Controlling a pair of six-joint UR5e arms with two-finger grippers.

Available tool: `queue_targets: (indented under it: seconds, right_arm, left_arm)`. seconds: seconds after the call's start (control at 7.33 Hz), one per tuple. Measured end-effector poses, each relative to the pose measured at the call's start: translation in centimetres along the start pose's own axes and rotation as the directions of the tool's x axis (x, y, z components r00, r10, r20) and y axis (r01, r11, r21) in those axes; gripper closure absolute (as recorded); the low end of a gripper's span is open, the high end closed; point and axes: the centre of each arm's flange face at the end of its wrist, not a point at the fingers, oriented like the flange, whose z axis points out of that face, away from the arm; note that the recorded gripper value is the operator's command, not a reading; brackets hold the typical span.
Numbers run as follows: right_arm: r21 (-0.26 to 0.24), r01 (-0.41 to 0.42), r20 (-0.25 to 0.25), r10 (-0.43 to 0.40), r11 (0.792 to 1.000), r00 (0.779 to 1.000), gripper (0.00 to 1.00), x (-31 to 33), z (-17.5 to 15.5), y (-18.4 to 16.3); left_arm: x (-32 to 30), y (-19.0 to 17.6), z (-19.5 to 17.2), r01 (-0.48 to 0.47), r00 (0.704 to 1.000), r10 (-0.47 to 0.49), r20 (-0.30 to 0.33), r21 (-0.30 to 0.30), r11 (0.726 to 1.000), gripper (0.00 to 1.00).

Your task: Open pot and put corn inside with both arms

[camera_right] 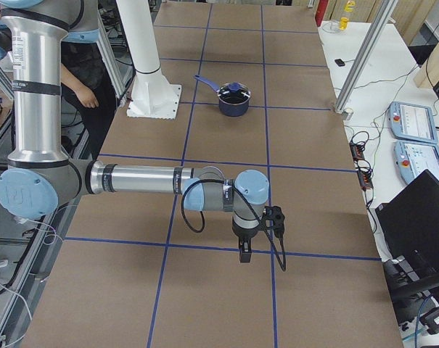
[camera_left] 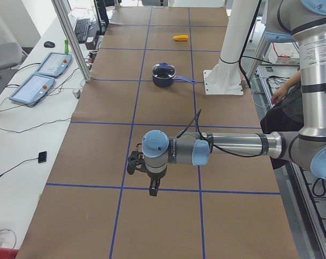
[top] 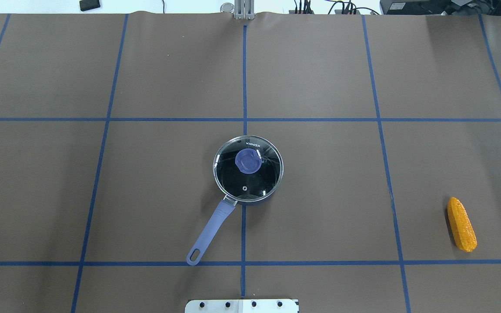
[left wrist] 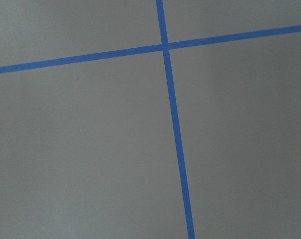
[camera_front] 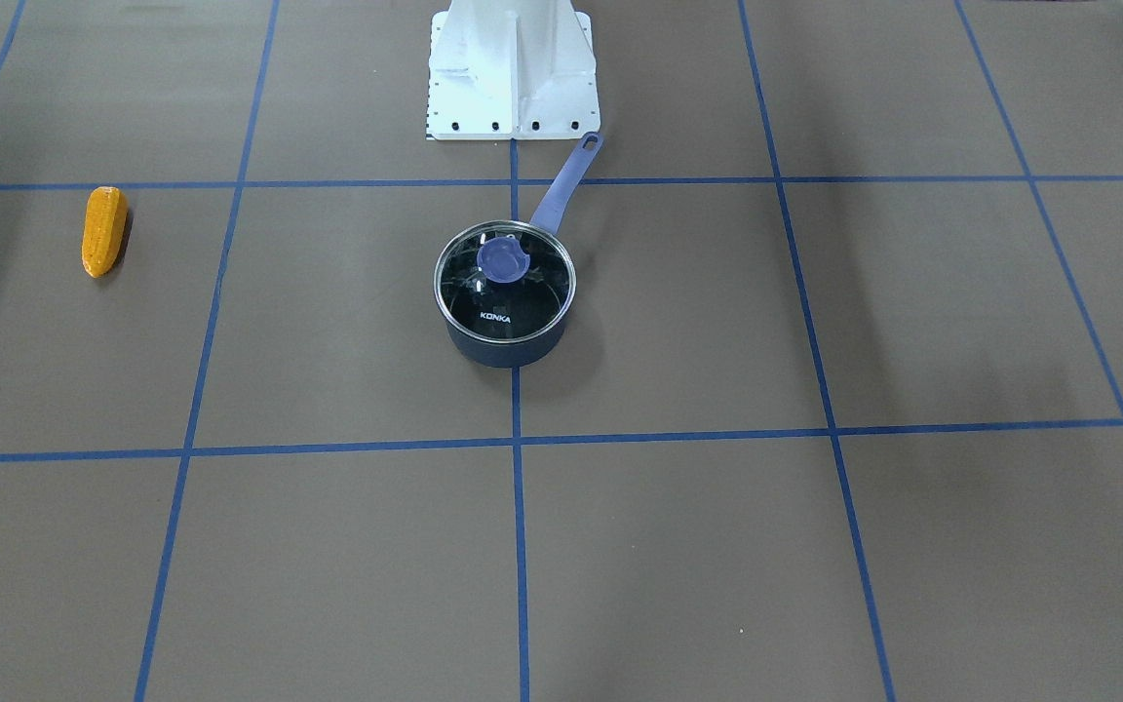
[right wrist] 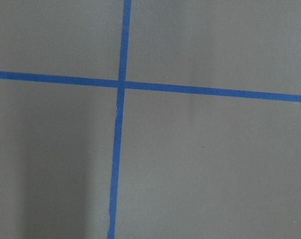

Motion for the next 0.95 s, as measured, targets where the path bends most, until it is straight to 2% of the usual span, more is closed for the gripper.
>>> queue_targets:
  seconds: [0.68, 0.82, 0.95]
  right_arm:
    - [0.015, 0.011, 0.001, -0.011, 1.0, 1.0, 0.0, -0.5, -0.7, -0.6]
    - [0.043, 0.035, -0.001, -0.035, 0.998, 0.999, 0.0, -1.2, -1.4, -1.5]
    - [0.098, 0.077, -0.004, -0.077, 0.992, 0.997, 0.0, -2.1, -2.3, -2.7]
  left_arm:
    - [0.5, -0.6, -0.7, -0.008, 1.0, 0.007, 0.004, 0.014, 1.0, 0.01]
    - [1.0, -1.2, -1.1, -0.023, 1.0, 0.023, 0.005, 0.03, 0.999, 0.01]
    - [1.7, -2.6, -2.0, -0.058, 0.998, 0.057, 0.011, 0.063, 0.996, 0.01]
